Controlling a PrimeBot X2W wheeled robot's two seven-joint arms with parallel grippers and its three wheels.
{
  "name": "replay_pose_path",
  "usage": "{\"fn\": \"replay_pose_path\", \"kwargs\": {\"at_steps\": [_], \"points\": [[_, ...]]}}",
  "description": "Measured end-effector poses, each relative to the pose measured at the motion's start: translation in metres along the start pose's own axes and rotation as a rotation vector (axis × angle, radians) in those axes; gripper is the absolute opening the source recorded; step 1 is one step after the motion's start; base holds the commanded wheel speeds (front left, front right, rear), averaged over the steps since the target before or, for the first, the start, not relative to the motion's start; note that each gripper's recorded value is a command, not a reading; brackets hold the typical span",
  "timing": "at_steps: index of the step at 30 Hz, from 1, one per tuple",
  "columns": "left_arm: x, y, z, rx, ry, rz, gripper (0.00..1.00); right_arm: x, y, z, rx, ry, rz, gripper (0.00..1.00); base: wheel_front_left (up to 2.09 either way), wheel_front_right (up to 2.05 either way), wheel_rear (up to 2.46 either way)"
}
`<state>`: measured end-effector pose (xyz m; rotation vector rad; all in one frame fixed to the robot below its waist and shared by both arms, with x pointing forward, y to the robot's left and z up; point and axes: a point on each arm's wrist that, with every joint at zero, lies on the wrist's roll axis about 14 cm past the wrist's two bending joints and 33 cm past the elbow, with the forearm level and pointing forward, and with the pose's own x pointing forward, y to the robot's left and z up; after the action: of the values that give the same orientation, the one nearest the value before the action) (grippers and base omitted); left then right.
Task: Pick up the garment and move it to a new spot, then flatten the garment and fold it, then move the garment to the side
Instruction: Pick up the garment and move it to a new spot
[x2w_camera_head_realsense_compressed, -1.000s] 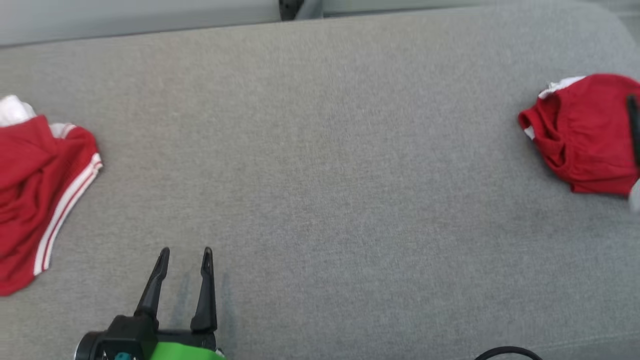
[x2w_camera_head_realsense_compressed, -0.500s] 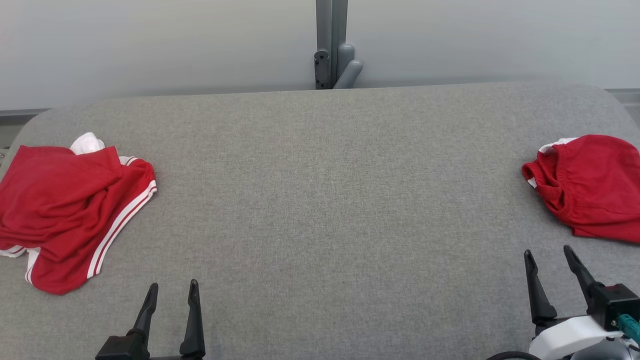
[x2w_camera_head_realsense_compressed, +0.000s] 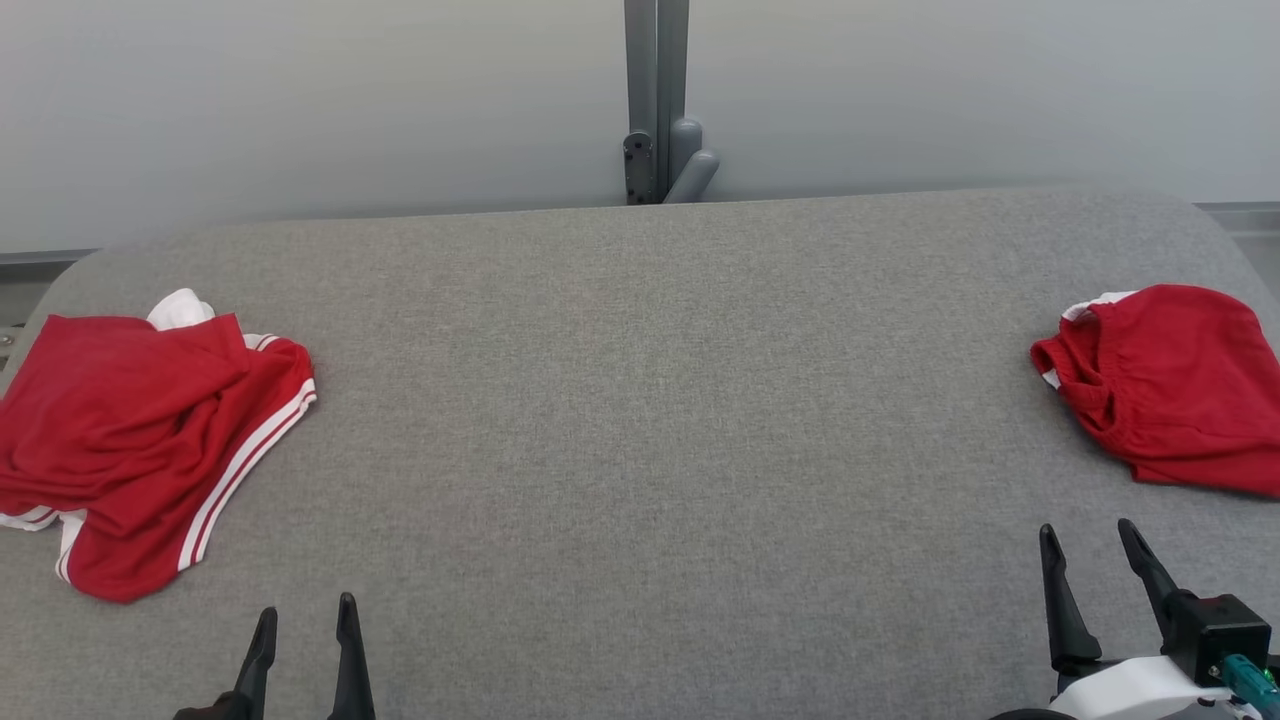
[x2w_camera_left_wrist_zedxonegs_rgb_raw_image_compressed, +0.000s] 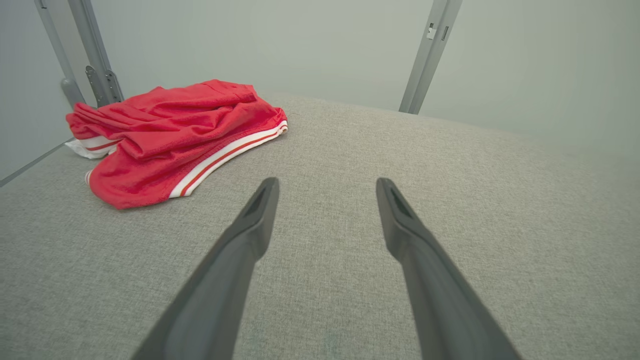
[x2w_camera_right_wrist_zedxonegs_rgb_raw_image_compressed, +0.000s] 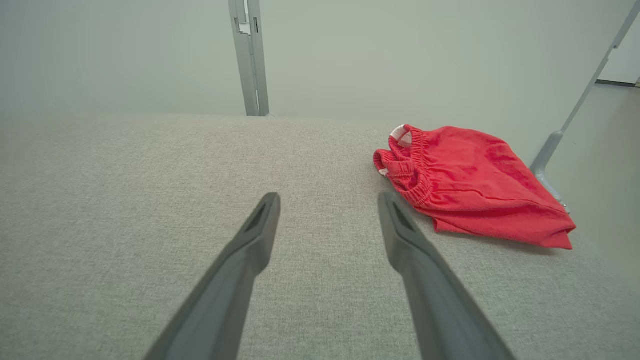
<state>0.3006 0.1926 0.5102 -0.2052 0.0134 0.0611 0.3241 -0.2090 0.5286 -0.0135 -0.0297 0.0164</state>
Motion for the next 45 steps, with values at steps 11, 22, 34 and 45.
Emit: {"fn": "replay_pose_path", "kwargs": {"at_steps": [11,22,34,45], "points": [[-0.004,0.006,0.002,-0.003,-0.008,0.017,1.00,0.003,0.009,0.000,0.002,0.000,0.023,1.00,0.00,0.00,0.00],[-0.012,0.017,0.005,-0.004,-0.022,0.053,1.00,0.009,0.027,-0.002,-0.005,0.006,0.085,1.00,0.00,0.00,0.00],[-0.069,0.082,0.019,-0.008,-0.090,0.295,1.00,0.029,0.129,-0.004,0.024,0.019,0.379,1.00,0.00,0.00,0.00],[-0.109,0.113,0.038,-0.025,-0.171,0.459,1.00,0.045,0.204,0.003,0.032,0.008,0.609,1.00,0.00,0.00,0.00]]}}
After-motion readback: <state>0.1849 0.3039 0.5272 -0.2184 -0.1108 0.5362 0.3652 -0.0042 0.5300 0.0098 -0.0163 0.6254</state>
